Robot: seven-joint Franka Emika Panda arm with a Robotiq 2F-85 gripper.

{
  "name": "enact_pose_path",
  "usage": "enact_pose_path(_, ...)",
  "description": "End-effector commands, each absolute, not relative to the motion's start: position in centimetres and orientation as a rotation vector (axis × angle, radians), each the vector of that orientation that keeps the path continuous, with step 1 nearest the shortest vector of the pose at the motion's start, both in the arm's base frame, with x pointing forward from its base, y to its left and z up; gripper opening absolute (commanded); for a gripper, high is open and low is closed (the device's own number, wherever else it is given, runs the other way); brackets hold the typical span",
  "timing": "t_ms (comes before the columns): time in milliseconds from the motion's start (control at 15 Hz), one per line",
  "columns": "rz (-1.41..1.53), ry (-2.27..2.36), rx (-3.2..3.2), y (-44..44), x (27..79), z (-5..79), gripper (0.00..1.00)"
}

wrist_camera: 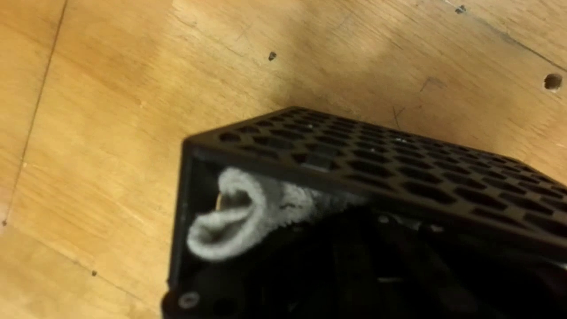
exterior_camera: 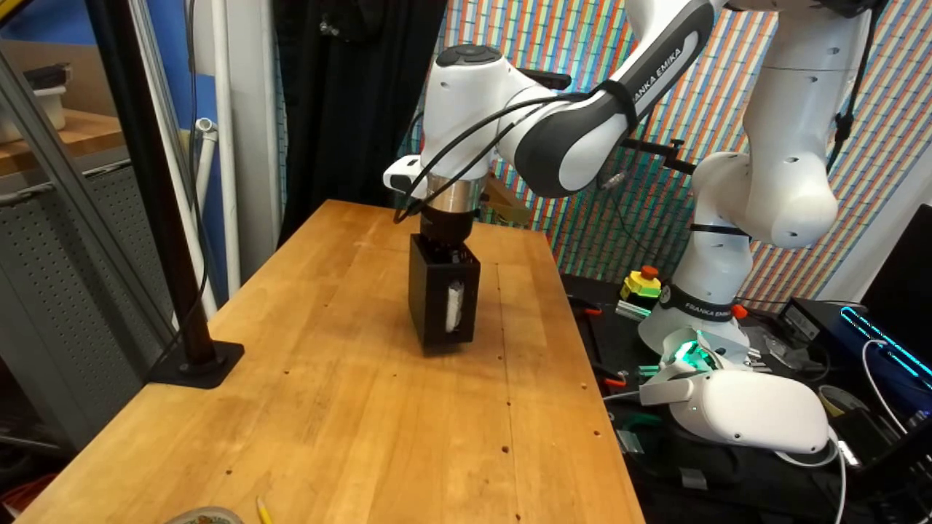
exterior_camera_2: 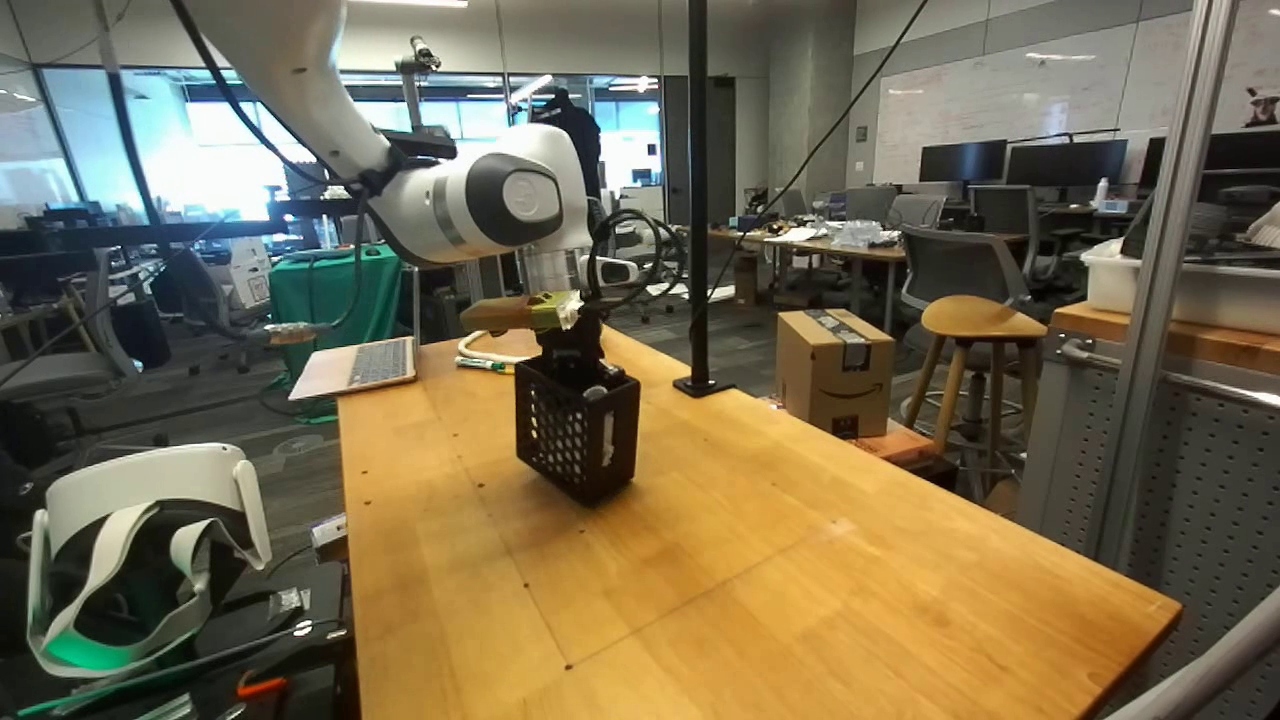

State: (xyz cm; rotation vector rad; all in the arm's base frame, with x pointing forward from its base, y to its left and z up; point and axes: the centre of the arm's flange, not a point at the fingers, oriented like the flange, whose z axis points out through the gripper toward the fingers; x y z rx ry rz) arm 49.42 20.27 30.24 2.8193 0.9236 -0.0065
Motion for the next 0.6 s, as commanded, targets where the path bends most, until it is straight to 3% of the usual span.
enact_pose_path(0,0.151,0.954,2.814,19.5,46.9,35.7,0.05)
enact_pose_path(533,0.256,1.035,2.706,20.5,43.1,38.7,0.05)
